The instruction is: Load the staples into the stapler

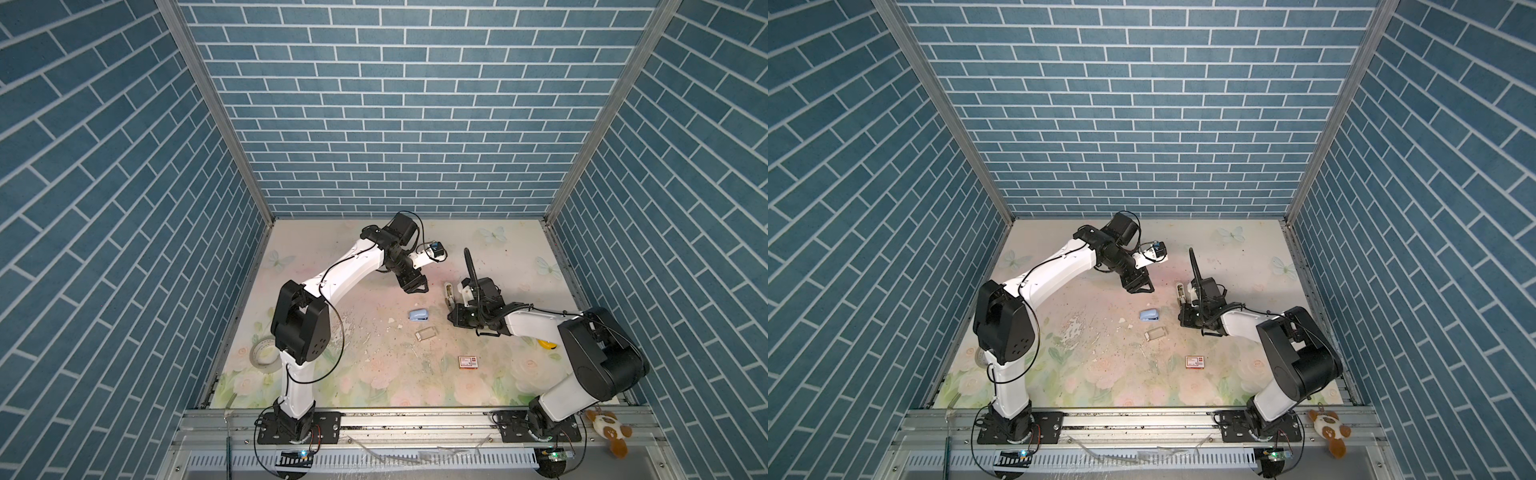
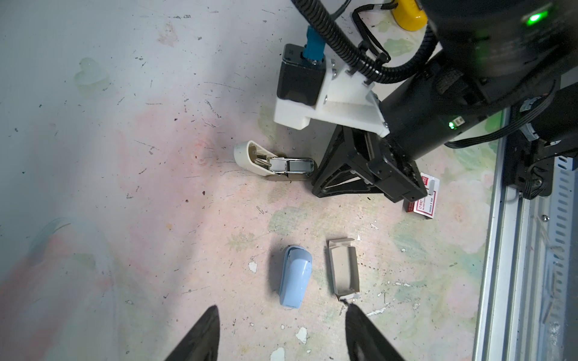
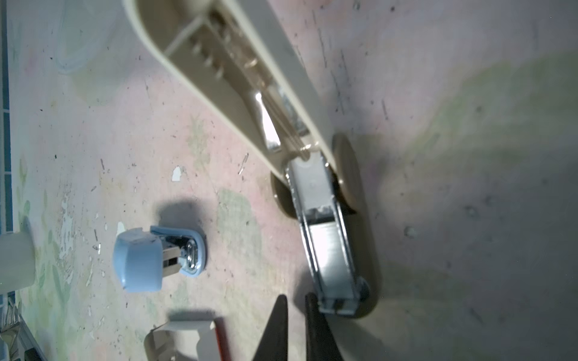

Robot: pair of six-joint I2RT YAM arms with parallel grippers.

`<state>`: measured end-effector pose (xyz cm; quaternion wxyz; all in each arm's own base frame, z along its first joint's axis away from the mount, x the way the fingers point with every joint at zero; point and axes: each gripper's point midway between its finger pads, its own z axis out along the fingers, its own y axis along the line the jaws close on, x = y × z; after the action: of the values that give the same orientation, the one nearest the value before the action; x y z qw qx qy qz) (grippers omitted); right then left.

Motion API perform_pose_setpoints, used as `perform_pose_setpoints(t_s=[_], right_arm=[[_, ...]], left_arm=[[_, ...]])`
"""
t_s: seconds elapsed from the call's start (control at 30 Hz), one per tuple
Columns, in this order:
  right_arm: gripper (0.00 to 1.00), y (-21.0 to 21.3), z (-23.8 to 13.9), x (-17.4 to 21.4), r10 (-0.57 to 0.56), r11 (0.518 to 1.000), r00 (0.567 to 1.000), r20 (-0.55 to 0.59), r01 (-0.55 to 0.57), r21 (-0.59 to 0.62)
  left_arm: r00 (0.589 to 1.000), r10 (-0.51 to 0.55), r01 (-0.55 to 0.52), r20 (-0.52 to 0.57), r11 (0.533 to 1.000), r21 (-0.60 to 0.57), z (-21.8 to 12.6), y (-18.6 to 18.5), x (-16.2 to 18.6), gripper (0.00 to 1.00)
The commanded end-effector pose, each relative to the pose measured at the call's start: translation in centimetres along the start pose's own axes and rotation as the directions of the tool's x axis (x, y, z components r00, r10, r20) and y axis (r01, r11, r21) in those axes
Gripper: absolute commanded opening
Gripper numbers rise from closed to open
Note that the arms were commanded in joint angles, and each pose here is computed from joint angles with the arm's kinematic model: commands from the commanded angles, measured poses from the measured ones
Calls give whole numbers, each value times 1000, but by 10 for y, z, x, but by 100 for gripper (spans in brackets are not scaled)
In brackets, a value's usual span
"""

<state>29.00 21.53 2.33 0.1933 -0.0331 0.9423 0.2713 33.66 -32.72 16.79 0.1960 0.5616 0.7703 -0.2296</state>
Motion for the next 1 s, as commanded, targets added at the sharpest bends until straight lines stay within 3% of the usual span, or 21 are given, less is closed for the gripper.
perform_pose_setpoints(t_s=[0.0,0.3,0.8,0.97], right_arm=[[14,-15,2,1,21,998,1000,-9,-20,63],[14,-39,-4,-8,31,989,1000,1,-31,145],[16,-51,3,-21,56,989,998,1,-56,140],[17,-46,-15,-20,71,989,997,44,-76,127]], left_arm=[[1000,19,-20,18,999,36,2,-1,-3,65],[998,58,-58,-7,998,30,20,2,0,65],[988,133,-133,-73,991,2,68,3,1,63],[985,155,-157,-77,987,-24,82,3,-3,63]])
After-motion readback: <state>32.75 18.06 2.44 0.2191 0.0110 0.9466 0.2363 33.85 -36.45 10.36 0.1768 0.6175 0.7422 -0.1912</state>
